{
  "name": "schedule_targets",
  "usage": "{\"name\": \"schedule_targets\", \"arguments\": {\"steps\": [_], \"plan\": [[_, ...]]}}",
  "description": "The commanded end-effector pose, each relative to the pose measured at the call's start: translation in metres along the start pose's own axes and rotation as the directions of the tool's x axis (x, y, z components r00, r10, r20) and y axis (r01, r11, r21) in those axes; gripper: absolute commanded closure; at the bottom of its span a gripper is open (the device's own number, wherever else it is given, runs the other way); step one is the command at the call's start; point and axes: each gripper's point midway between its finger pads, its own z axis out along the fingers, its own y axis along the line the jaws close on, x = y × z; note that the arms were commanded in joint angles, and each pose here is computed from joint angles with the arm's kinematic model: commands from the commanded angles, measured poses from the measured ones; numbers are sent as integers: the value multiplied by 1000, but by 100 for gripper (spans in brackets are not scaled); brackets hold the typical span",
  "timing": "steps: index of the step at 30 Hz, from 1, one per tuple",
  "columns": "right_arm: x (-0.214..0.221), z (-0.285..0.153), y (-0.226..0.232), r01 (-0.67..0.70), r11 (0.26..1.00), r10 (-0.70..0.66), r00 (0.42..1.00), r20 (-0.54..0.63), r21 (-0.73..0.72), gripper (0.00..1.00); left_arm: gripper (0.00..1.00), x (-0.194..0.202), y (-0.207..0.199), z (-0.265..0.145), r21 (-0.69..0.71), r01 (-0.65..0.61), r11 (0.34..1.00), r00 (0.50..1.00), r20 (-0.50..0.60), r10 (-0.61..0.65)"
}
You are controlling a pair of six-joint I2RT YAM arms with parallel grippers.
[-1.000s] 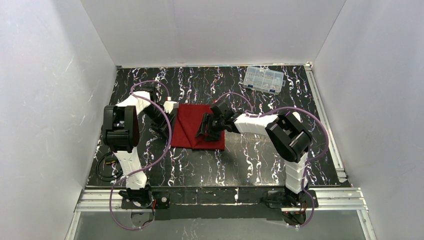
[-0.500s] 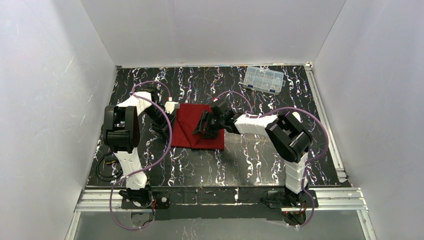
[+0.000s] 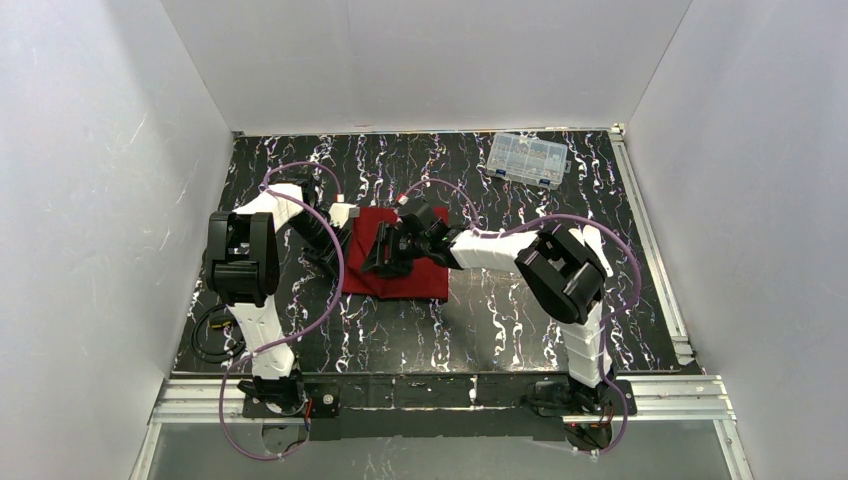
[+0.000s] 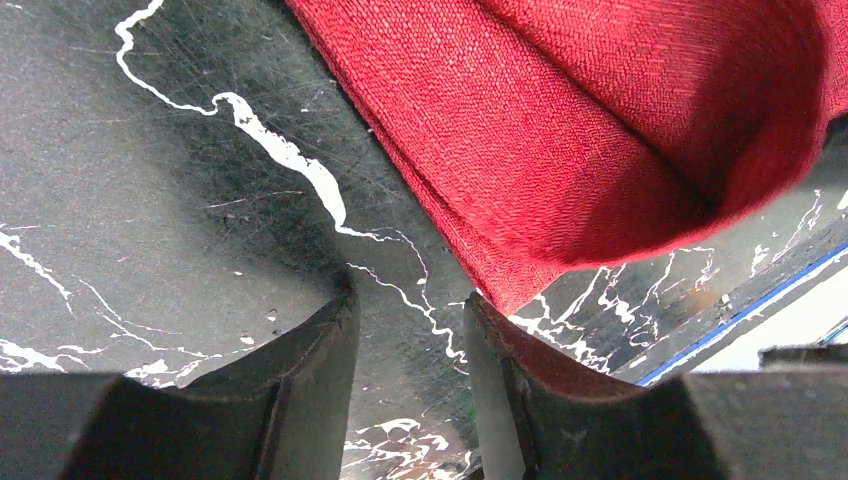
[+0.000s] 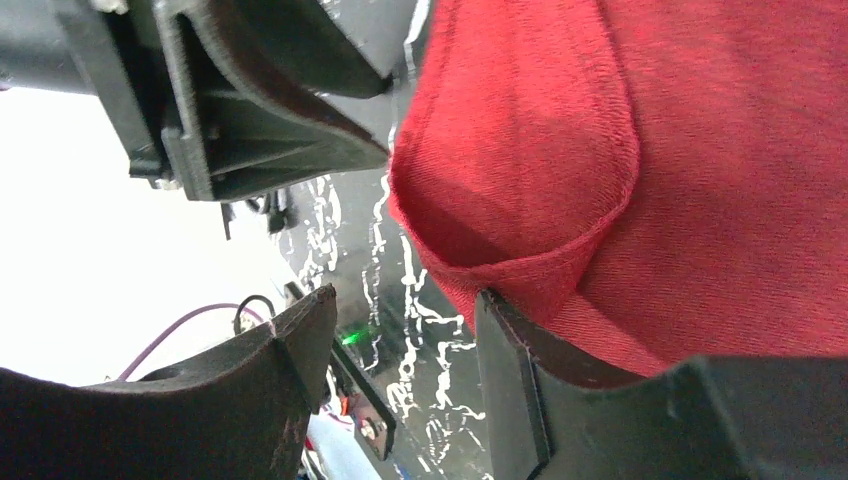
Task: Fold the napkin into a case and place the utensils inside
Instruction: Smooth out the square-folded napkin at the center of the board.
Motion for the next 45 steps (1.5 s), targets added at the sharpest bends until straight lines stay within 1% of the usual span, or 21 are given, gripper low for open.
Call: {"name": "schedule_targets", "arguments": {"steps": [1, 6, 8, 9, 14, 18, 20, 21, 25, 27, 29, 31, 34, 36, 38, 40, 42, 45], "plan": [[2, 7, 30, 59, 994, -61, 998, -26, -91, 39, 59, 7, -5, 8, 17, -12, 1000, 1000, -15, 12], [8, 16, 46, 64, 986, -74, 995, -61, -154, 39, 60, 8, -7, 6, 19, -11, 1000, 1000, -15, 11], [10, 17, 56, 76, 980, -92, 993, -78, -186, 39, 60, 6, -10, 2, 31, -7, 999, 1000, -10, 7], [9, 16, 68, 87, 971, -107, 991, -77, -225, 39, 60, 5, -11, -1, 42, -2, 999, 1000, -6, 2], [15, -7, 118, 116, 910, -175, 978, -115, -399, 37, 60, 0, -11, -19, 66, 19, 998, 999, 26, -21], [20, -32, 136, 152, 877, -231, 965, -122, -456, 36, 60, 0, -10, -35, 66, 26, 998, 998, 51, -29], [16, -45, 134, 181, 885, -249, 963, -108, -429, 36, 60, 1, -13, -39, 68, 17, 998, 998, 54, -21], [5, -51, 127, 193, 897, -244, 966, -81, -397, 36, 60, 3, -16, -41, 73, 15, 997, 998, 55, -19], [-30, -63, 74, 167, 956, -182, 983, -40, -240, 39, 59, 4, -32, -49, 122, 15, 992, 997, 78, -25], [-44, -63, 48, 174, 974, -180, 983, -25, -146, 40, 58, 2, -44, -55, 166, 28, 986, 995, 95, -44], [-52, -61, 24, 219, 975, -220, 975, -33, -29, 41, 57, -1, -55, -62, 201, 43, 979, 992, 111, -66], [-60, -53, 7, 243, 969, -240, 969, -55, 50, 42, 56, -7, -72, -66, 249, 41, 968, 990, 124, -74], [-72, -48, -9, 261, 957, -254, 965, -71, 125, 42, 50, -12, -90, -66, 301, 67, 951, 987, 116, -106], [-78, -45, -19, 263, 952, -254, 964, -74, 155, 43, 48, -14, -99, -61, 316, 81, 945, 988, 99, -117], [-85, -45, -27, 267, 946, -260, 963, -66, 183, 43, 48, -16, -101, -53, 313, 94, 945, 987, 91, -129], [-91, -45, -32, 269, 942, -262, 963, -59, 199, 43, 48, -17, -95, -44, 278, 109, 954, 987, 81, -136], [-96, -46, -35, 267, 941, -263, 964, -50, 208, 43, 48, -17, -82, -36, 212, 123, 969, 987, 73, -142], [-102, -47, -40, 258, 943, -254, 966, -43, 210, 43, 50, -20, -70, -33, 153, 134, 979, 985, 83, -148]]}}
